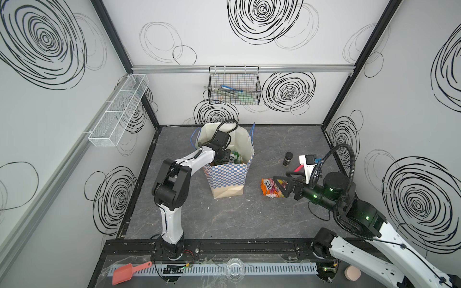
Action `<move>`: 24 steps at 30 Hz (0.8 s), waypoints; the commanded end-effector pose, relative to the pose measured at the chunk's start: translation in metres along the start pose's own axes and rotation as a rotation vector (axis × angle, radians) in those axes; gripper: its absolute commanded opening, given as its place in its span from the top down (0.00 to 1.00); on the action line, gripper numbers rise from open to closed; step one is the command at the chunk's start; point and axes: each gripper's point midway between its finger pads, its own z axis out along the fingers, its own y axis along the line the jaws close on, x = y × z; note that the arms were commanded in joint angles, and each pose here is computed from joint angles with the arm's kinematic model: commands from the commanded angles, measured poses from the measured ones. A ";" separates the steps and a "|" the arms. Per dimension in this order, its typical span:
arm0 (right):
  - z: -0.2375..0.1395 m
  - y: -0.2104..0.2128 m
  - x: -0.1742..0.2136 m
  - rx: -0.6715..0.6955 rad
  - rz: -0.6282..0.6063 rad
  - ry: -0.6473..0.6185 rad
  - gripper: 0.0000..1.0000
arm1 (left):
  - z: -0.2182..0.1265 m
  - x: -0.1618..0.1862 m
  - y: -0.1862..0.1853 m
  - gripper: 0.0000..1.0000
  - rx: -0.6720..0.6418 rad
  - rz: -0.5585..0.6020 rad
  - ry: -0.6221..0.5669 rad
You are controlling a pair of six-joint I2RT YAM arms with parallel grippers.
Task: Take the snacks out of the paper bag
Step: 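Move the left gripper back into the bag and grasp the green Fox's packet, then lift the green Fox's Spring Tea packet out of the bag with the left gripper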
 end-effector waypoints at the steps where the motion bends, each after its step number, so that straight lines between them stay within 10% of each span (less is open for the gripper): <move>1: -0.002 0.003 -0.005 -0.008 0.003 -0.024 0.03 | 0.003 0.027 0.004 0.89 0.003 -0.004 0.080; 24: 0.003 0.000 -0.006 -0.005 0.039 -0.048 0.03 | -0.117 -0.052 -0.001 1.00 0.069 0.003 -0.243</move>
